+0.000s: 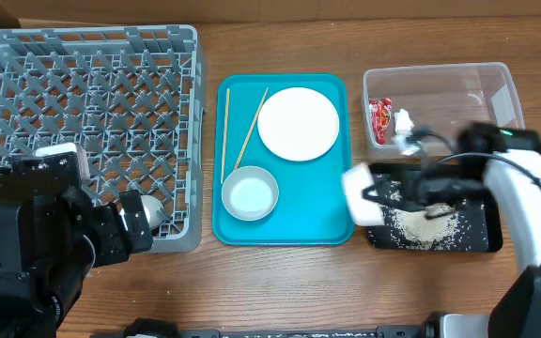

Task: Sort waste into correct bins and load items into the dishwasher
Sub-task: 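Tip the pink bowl to pour the rice onto the black tray, then set the empty pink bowl back on the teal tray and release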

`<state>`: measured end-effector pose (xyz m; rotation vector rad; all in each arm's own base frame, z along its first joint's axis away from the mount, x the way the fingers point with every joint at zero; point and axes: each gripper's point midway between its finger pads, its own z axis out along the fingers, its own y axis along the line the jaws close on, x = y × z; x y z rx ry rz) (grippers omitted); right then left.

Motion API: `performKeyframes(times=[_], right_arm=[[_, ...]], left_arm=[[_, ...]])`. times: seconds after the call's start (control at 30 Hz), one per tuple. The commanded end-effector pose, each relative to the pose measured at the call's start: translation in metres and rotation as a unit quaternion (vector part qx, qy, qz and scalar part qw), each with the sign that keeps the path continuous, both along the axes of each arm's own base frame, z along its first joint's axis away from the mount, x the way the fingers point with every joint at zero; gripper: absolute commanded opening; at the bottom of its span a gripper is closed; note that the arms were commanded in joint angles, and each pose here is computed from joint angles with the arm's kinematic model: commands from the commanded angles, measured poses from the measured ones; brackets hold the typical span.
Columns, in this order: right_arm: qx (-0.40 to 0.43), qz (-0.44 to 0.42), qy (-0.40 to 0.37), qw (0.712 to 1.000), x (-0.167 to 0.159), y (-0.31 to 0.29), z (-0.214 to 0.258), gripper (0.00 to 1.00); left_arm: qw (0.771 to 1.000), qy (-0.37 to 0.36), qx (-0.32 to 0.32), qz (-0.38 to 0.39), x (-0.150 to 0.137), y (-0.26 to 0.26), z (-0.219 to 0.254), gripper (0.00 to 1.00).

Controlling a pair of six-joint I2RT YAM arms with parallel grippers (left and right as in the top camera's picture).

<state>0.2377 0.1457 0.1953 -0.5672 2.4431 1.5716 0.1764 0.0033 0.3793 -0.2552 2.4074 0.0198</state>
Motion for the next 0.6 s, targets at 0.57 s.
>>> performKeyframes(times=[0.57], right_arm=[[-0.389, -0.082, -0.09, 0.913, 0.056, 0.085, -0.105, 0.04]], left_arm=[[1.0, -0.001, 0.002, 0.008, 0.0, 0.002, 0.0, 1.0]])
